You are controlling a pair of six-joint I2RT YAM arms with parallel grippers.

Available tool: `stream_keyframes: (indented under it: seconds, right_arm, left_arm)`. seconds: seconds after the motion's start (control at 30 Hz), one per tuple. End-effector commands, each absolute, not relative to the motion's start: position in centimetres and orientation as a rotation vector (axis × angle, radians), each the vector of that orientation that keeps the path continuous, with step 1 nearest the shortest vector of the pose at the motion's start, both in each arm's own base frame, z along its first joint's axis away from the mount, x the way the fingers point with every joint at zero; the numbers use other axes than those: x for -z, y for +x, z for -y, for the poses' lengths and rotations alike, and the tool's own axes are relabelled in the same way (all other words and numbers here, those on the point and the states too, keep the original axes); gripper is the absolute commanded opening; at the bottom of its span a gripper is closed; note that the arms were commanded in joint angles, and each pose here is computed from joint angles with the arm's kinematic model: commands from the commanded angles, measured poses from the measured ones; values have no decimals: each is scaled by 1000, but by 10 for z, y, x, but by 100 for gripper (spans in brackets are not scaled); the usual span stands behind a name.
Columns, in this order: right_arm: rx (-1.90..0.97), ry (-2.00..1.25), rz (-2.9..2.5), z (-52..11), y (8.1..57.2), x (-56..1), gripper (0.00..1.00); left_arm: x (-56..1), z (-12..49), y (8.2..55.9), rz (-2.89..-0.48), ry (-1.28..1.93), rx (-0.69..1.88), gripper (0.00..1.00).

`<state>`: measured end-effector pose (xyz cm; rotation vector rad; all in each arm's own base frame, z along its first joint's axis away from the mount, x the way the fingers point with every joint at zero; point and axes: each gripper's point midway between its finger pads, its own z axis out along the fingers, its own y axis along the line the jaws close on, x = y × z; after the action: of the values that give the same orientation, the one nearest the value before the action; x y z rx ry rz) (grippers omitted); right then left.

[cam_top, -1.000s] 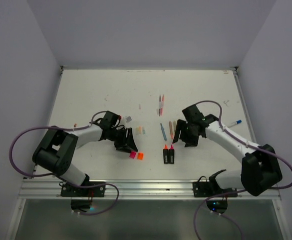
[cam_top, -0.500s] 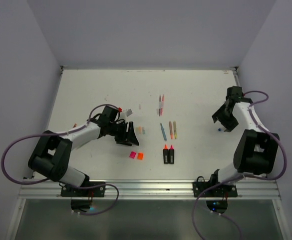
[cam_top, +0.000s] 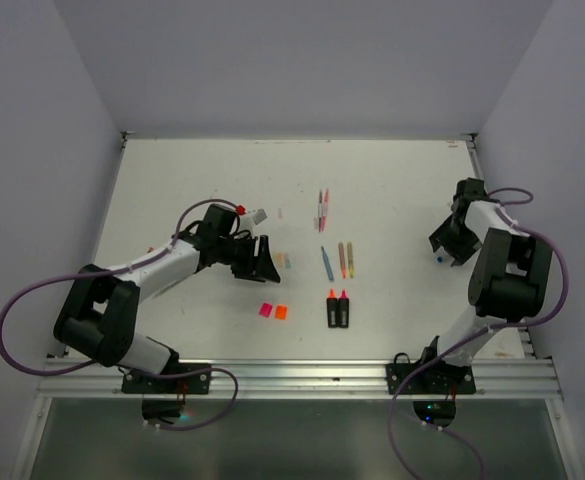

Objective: Open the pen caps

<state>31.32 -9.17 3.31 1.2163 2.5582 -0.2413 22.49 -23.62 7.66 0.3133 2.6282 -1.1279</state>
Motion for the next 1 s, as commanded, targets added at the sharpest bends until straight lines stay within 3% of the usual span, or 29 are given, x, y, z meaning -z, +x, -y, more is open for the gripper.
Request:
stream_keyframes:
  seconds: [0.0,0.33,0.47,0.63,0.73,0.83,0.97]
  right_arm:
    - [292,1196,-2465,111,337,-41,61]
    - [295,1191,-2542,114,335,-6,50]
    - [264,1197,-2566,107,327,4,26]
    - [184,1142,-2607,93,323,5,12]
    - [108,1036,-2639,73,332,-15,0]
    - [52,813,-2664,34,348,-51,0]
    - [-258,421,-2724,-70,355,-92,0]
  left_arm:
    - [-95,239,237,-2561,367,1100,59]
    - [-98,237,240,-2568,346,1074,59]
    - [-100,238,240,-2566,345,1079,59]
    - [-109,239,251,-2550,340,1060,59]
    - [-124,241,268,-2510,326,1079,59]
    - [-139,243,288,-2464,280,1147,59]
    - [-165,240,315,-2373,175,1277,59]
